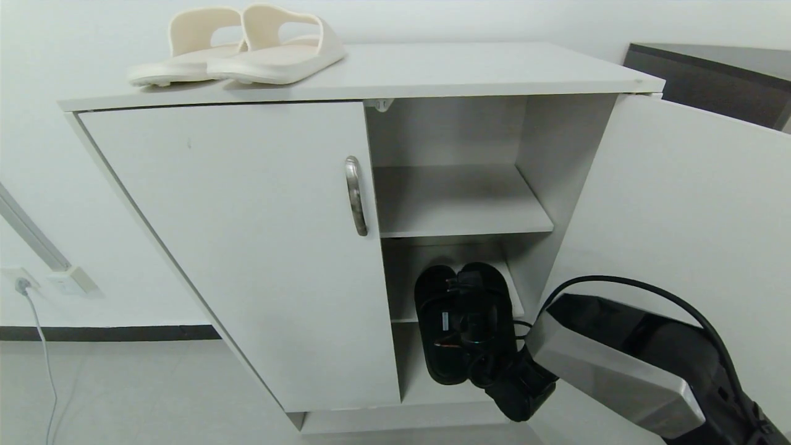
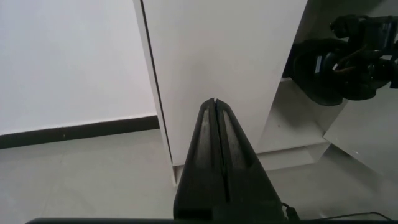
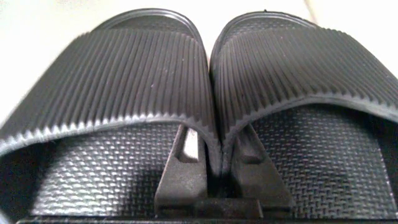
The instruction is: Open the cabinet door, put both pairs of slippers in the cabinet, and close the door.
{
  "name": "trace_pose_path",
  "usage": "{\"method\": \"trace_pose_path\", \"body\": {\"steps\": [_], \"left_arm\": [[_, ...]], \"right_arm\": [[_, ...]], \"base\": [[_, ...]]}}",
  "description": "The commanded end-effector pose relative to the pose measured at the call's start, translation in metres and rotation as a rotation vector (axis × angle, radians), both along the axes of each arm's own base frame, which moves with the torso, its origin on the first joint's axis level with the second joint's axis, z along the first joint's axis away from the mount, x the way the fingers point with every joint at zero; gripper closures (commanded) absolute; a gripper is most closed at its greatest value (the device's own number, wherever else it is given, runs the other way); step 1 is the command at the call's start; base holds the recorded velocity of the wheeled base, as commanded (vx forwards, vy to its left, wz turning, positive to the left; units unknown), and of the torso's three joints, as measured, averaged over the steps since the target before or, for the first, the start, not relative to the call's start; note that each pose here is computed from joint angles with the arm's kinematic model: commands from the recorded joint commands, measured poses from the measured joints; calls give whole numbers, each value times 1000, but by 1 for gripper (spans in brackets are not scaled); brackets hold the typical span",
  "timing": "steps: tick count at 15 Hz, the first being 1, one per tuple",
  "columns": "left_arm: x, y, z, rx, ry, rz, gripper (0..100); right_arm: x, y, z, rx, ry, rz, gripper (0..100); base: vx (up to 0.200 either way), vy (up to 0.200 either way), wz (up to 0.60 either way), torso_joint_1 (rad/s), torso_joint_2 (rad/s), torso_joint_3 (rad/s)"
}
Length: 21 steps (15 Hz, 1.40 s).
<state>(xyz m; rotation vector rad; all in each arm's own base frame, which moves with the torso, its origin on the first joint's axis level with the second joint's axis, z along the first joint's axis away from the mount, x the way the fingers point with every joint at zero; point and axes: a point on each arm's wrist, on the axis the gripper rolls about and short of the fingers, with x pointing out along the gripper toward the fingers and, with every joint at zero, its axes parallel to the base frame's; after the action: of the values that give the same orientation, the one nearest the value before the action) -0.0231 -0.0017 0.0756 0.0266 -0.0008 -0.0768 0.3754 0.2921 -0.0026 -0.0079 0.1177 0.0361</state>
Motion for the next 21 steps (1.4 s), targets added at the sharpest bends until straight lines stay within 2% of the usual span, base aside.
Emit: {"method": "trace_pose_path", "body": {"steps": [1,10,17,21], "left_arm": [[0,0,0,-1,1,0,100],[0,0,0,-1,1,2,100],[0,0,0,1,1,2,100],[0,0,0,1,1,2,100]], "right_arm": [[16,5,10,31,-1,9,100],[80,7,12,25,-17,-16,100],[91,-6,11,26,-24,-44,100],[95,-5,13,15,-31,-44,100]], "base": [[0,0,0,0,0,0],[0,0,0,0,0,0],[0,0,0,0,0,0],[0,0,0,0,0,0]]}}
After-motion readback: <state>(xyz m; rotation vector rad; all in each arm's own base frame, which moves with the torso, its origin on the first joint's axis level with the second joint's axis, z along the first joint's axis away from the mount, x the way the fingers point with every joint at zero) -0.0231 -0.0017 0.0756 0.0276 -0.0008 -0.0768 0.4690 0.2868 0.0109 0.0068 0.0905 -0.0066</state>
